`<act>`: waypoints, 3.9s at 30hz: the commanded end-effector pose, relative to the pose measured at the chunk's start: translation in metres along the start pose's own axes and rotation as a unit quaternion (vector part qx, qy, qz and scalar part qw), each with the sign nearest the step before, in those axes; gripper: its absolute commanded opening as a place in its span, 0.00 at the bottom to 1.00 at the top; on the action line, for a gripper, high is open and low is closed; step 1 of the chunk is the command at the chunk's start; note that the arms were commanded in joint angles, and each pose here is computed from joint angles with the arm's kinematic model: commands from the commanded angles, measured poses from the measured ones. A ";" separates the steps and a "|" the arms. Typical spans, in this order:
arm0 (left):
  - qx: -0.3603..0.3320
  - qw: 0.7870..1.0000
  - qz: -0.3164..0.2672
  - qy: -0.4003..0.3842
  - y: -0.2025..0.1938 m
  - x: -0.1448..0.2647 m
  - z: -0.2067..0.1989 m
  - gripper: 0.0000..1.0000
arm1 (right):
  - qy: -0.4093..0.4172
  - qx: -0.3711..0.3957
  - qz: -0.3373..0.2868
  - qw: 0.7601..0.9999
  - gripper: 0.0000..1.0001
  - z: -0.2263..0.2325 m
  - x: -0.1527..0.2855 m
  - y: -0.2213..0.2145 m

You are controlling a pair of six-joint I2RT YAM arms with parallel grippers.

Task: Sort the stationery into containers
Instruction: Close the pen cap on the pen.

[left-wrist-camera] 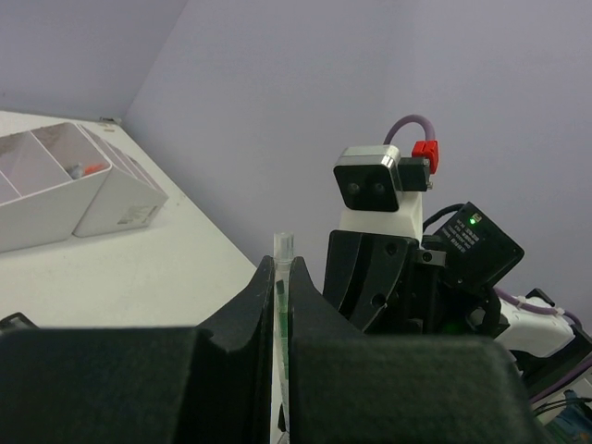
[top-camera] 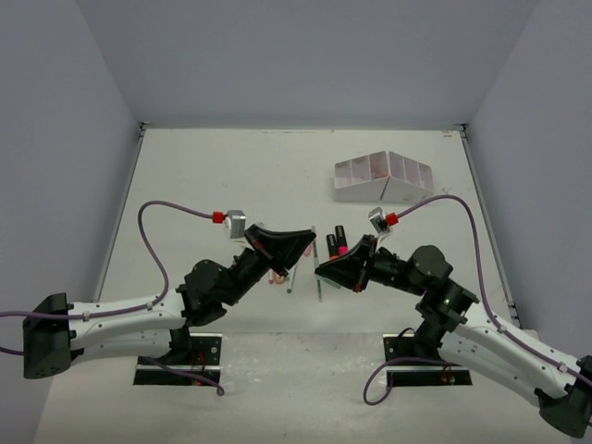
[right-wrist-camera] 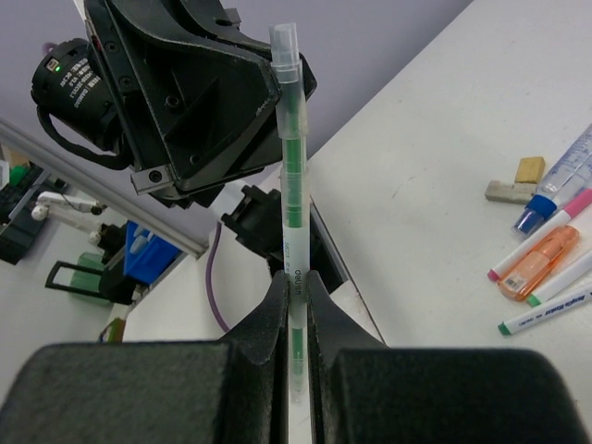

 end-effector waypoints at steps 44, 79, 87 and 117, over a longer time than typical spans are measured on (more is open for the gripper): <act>0.002 0.998 -0.023 -0.051 0.033 0.001 -0.024 0.17 | 0.052 0.081 0.035 0.995 0.00 0.035 -0.041 0.028; -0.019 0.991 0.120 -0.055 -0.025 -0.016 -0.030 0.00 | -0.024 0.175 -0.028 0.984 0.00 0.071 -0.043 0.112; 0.035 0.980 0.185 -0.070 -0.091 0.011 -0.030 0.00 | -0.034 0.205 -0.083 0.975 0.00 0.097 -0.049 0.198; -0.169 0.908 0.081 0.374 0.089 0.012 0.065 1.00 | -0.447 0.115 -0.305 0.833 0.00 -0.145 0.023 0.234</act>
Point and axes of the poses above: each gripper's point midway between its finger pads, its own x axis back along the fingers, its own z axis along the line the jaws close on, y = z × x, the point moved 2 cm from there along x, back along the fingers, and after that the axes turned 13 degrees about -x, right-handed, at the moved point
